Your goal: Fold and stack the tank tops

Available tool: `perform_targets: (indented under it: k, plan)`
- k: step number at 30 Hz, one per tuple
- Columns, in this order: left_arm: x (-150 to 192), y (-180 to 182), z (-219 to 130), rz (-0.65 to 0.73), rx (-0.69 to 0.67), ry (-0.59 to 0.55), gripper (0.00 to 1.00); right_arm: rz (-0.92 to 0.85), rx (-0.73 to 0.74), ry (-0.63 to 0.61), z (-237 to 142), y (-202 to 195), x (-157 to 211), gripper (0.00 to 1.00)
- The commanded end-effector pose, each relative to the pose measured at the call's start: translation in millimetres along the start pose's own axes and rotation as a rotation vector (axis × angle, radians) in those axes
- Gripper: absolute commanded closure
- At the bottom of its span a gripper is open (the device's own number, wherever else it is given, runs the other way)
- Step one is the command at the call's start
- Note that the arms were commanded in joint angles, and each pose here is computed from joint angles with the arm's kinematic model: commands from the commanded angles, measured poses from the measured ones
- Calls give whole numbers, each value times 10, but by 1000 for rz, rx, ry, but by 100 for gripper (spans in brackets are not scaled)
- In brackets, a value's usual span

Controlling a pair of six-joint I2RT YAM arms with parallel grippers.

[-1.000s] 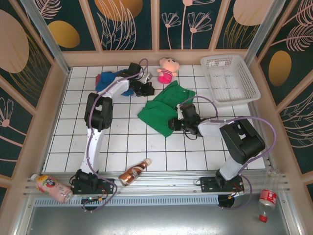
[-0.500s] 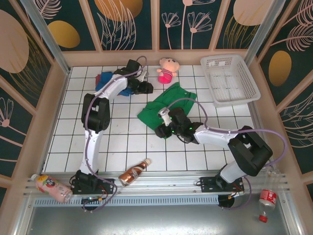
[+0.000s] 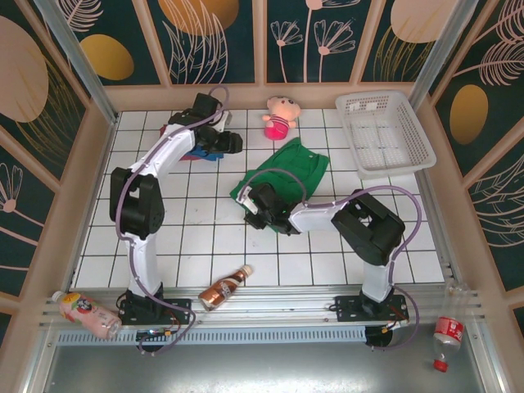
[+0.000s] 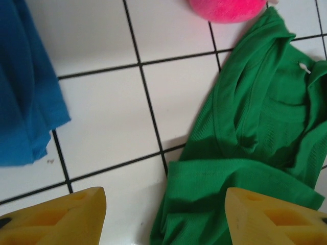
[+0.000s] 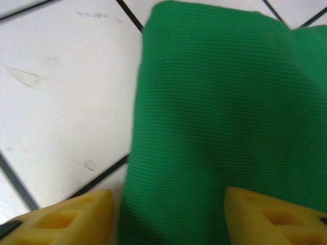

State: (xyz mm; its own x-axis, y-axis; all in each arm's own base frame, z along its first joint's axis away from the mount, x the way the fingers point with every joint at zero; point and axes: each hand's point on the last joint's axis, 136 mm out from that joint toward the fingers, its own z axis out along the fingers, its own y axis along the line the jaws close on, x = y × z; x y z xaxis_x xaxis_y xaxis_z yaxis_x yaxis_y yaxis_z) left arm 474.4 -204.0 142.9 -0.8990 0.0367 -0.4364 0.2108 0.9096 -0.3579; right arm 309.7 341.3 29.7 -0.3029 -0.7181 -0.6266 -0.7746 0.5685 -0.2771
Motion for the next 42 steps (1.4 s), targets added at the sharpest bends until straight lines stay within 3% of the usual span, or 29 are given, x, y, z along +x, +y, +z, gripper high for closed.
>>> perform_targets:
  k: [1, 4, 7, 12, 16, 21, 30, 36, 42]
  plan:
    - [45, 22, -175, -18, 13, -14, 36, -40, 131, 126, 55, -211, 275, 60]
    - [151, 74, -215, -21, 8, 3, 36, -13, 99, 105, 2, -192, 230, 84]
    - [215, 135, -293, -24, -14, 7, 36, 56, -22, 26, -146, -43, -3, 94]
    - [220, 208, -496, -34, -41, -27, 36, 244, -380, -102, -543, 389, -549, 97]
    - [199, 237, -637, -40, -57, -50, 35, 398, -667, -113, -798, 664, -732, 98]
    - [162, 248, -736, -36, -72, -66, 35, 545, -883, -151, -1012, 553, -931, 98]
    - [71, 203, -743, -30, -57, -61, 35, 724, -973, -168, -962, -205, -895, 98]
    - [43, 169, -716, -26, -39, -44, 35, 766, -922, -142, -738, -791, -667, 96]
    - [34, 60, -675, -34, 26, -36, 36, 783, -836, -84, -390, -1095, -327, 92]
